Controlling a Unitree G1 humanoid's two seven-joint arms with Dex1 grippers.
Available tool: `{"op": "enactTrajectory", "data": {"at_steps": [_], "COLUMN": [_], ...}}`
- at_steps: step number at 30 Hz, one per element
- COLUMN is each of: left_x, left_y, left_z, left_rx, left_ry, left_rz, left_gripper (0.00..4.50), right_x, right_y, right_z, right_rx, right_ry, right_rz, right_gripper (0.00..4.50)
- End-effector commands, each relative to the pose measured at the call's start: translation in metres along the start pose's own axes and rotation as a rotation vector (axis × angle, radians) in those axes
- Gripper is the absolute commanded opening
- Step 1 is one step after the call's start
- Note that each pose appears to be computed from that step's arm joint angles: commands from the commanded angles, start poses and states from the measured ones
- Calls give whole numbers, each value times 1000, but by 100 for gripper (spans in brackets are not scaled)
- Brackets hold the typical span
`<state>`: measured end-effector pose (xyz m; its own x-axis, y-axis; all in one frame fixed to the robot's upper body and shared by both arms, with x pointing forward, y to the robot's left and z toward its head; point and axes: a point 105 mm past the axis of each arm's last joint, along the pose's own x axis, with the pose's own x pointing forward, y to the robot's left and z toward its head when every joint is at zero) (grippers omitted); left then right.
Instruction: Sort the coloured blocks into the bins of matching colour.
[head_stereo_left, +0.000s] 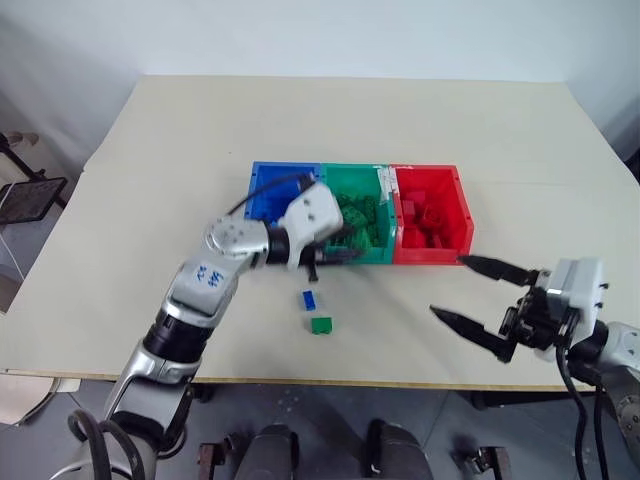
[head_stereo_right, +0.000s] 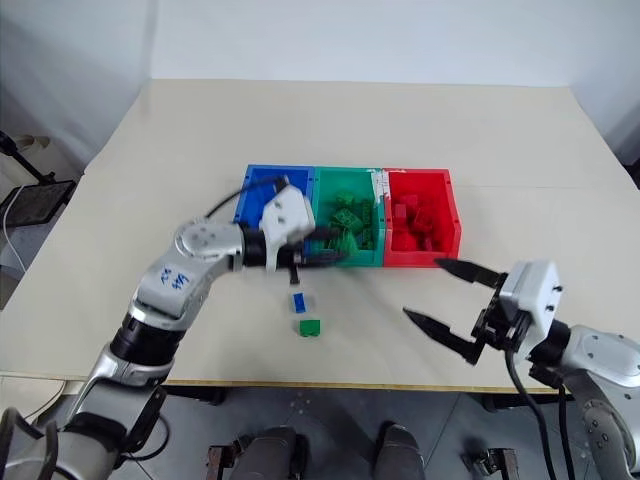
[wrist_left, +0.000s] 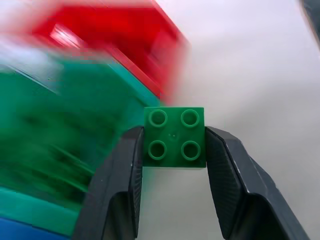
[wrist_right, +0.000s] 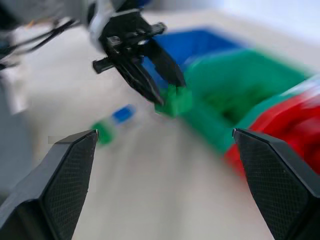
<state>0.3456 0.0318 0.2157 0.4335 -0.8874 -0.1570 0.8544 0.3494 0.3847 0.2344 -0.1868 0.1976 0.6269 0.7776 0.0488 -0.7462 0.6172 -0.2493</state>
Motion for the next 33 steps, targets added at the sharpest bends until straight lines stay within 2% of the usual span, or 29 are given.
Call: {"op": "enactTrajectory", "data": {"at_steps": [1, 4, 6, 10, 12, 14, 20, 23, 27, 30, 33], "left_x": [7, 17, 20, 11, -4, -33, -107, -148, -218, -230, -217], "left_y": [22, 28, 32, 21, 20, 25, 22, 20, 21, 6, -9], "left_z": [8, 7, 10, 7, 2, -6, -32, -58, -74, -88, -81], "left_rx": [16, -34, -45, -14, 16, 60, 44, 20, -105, -117, -116], "left_ry": [-54, -80, -116, -141, -142, -139, -110, 18, 47, 121, 124], "left_rz": [117, 135, 159, 67, 43, 42, 22, 62, 287, 276, 199], "left_gripper": [145, 145, 217, 328, 392, 448, 448, 448, 448, 448, 448], "right_x": [-5, -3, -2, 0, 1, 7, 24, 33, 44, 48, 46], "right_y": [-16, -17, -15, -12, -11, -7, -2, 4, 19, 16, 13], "right_z": [6, 7, 9, 7, 6, 4, 3, 2, -13, -17, -23], "right_rx": [9, -2, -8, -16, -16, -18, -2, 3, -80, -87, -122], "right_ry": [-25, -30, -29, -21, -22, -19, -37, -28, 40, 38, 59], "right_rz": [-126, -138, -131, -110, -97, -49, 74, 166, 348, 364, 383], "right_gripper": [450, 450, 450, 450, 450, 450, 450, 450, 450, 450, 450]}}
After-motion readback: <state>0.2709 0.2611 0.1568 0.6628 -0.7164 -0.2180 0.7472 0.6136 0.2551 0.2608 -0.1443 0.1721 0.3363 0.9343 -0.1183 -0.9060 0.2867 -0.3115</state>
